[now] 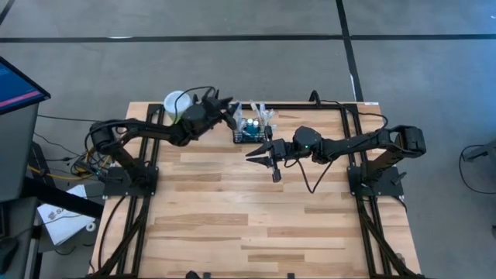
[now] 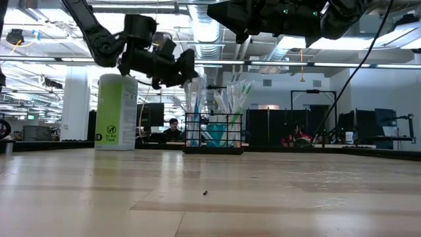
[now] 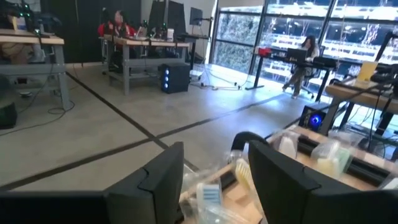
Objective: Pick & Place toothbrushing station
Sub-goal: Return to Home Position
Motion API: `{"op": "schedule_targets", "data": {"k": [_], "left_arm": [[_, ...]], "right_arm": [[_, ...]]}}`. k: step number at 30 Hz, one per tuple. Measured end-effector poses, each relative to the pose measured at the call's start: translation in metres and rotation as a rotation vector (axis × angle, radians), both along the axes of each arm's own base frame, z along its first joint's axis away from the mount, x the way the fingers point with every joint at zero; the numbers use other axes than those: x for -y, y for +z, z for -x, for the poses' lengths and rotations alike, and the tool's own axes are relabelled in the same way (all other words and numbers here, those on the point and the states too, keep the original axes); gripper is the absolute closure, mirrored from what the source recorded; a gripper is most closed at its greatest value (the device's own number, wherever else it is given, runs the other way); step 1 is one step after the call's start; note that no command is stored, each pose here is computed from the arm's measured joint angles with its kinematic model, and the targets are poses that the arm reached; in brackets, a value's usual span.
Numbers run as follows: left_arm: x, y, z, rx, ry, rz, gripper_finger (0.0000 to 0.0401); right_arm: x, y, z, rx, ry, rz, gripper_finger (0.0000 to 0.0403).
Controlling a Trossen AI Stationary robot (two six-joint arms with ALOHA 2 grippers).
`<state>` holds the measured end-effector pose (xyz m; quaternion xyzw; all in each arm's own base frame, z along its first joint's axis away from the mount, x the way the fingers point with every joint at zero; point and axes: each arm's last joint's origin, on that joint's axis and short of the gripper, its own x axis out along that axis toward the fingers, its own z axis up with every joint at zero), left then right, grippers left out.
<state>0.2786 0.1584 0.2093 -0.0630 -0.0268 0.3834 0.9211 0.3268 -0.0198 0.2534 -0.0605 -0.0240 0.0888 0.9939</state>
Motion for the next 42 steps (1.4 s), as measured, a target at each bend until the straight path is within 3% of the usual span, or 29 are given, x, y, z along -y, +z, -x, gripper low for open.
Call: {"op": "schedule_targets", "data": {"k": [8, 13, 18, 24, 36, 42], "left_arm": [[0.007, 0.014, 0.004, 0.018, -0.012, -0.010, 0.0226], [0.010, 0.019, 0.010, -0.063, -0.020, 0.007, 0.0230], [0.020, 0.028, 0.023, -0.146, -0.131, 0.047, 0.0229], [0.042, 0.027, 0.056, -0.129, -0.217, 0.020, 0.0232], [0.101, 0.015, 0.116, -0.017, -0.366, -0.091, 0.0237], [0.114, -0.005, 0.136, -0.002, -0.345, -0.106, 0.0245]], "right_arm": [[0.001, 0.000, 0.000, -0.001, -0.004, -0.003, 0.0355], [0.014, 0.002, 0.003, 0.001, -0.042, -0.026, 0.0355], [0.031, -0.002, 0.009, -0.018, -0.097, -0.077, 0.0355], [0.042, -0.006, 0.016, -0.043, -0.133, -0.094, 0.0355], [0.051, 0.031, 0.047, -0.010, -0.192, -0.055, 0.0355], [0.055, 0.041, 0.063, -0.039, -0.222, -0.049, 0.0355]]}}
